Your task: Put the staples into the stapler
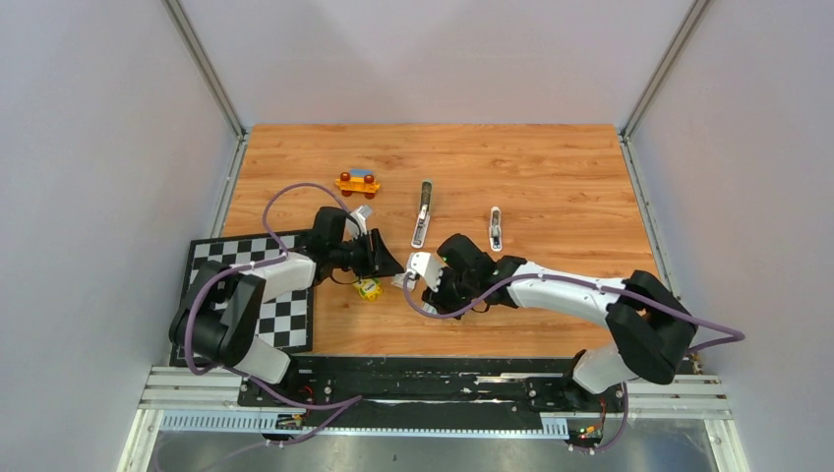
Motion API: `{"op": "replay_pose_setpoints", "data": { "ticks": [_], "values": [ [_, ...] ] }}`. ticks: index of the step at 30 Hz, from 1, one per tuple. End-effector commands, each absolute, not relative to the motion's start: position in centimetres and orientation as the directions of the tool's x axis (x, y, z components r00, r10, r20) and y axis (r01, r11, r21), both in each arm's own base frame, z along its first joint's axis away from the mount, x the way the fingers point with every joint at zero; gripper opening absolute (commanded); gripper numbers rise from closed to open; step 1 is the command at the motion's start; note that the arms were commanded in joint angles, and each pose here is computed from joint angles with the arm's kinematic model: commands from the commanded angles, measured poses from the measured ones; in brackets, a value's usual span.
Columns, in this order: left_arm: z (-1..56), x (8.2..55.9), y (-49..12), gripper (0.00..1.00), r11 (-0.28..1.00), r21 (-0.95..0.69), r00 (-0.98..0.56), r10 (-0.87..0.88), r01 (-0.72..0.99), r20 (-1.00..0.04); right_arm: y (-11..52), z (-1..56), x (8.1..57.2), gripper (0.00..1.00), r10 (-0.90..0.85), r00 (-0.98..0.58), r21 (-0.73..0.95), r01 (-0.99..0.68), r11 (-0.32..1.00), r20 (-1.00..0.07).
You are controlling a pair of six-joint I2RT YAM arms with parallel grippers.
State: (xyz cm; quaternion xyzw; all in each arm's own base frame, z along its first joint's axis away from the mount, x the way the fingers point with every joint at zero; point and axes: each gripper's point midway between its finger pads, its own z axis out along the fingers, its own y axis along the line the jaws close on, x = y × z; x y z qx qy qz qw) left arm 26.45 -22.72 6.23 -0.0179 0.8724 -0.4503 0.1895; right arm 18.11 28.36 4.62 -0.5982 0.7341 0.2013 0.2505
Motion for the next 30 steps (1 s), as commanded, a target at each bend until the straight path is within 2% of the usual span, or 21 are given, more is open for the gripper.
{"op": "replay_pose_setpoints", "data": {
  "ticks": [1,4,8,11,16,21,26,30],
  "values": [
    [6.0,24.8,-22.6,0.41,0.691,-0.694,-0.919,-0.110,0.203,-0.378,28.1,7.5,20.5,0.44,-0.688,-0.320,-0.026,-0.897,0.442,-0.652],
    [5.8,23.5,-23.5,0.41,0.699,-0.677,-0.919,-0.076,0.228,-0.388,27.9,9.1,21.6,0.42,-0.572,-0.462,0.020,-0.790,0.613,-0.677],
    [5.2,22.6,-23.6,0.40,0.713,-0.662,-0.916,-0.073,0.229,-0.396,27.1,10.0,22.2,0.42,-0.412,-0.602,0.090,-0.630,0.771,-0.684],
    [4.6,22.5,-22.5,0.40,0.760,-0.615,-0.909,-0.081,0.209,-0.408,26.0,10.2,22.6,0.42,-0.324,-0.650,0.102,-0.528,0.843,-0.687],
    [5.3,22.9,-20.5,0.40,0.819,-0.544,-0.878,-0.112,0.183,-0.465,24.5,9.1,22.5,0.41,-0.226,-0.709,0.121,-0.404,0.907,-0.668],
    [7.1,22.5,-21.1,0.40,0.777,-0.585,-0.853,-0.128,0.230,-0.506,23.9,7.3,21.4,0.40,-0.060,-0.796,0.208,-0.229,0.951,-0.603],
    [6.3,21.2,-23.1,0.33,0.744,-0.607,-0.873,-0.068,0.278,-0.483,23.2,6.5,21.0,0.39,0.064,-0.817,0.260,-0.107,0.960,-0.573],
    [5.4,20.2,-25.5,0.31,0.702,-0.637,-0.887,-0.018,0.317,-0.462,23.2,6.1,20.7,0.39,0.068,-0.827,0.263,-0.099,0.960,-0.558]
  ]
}}
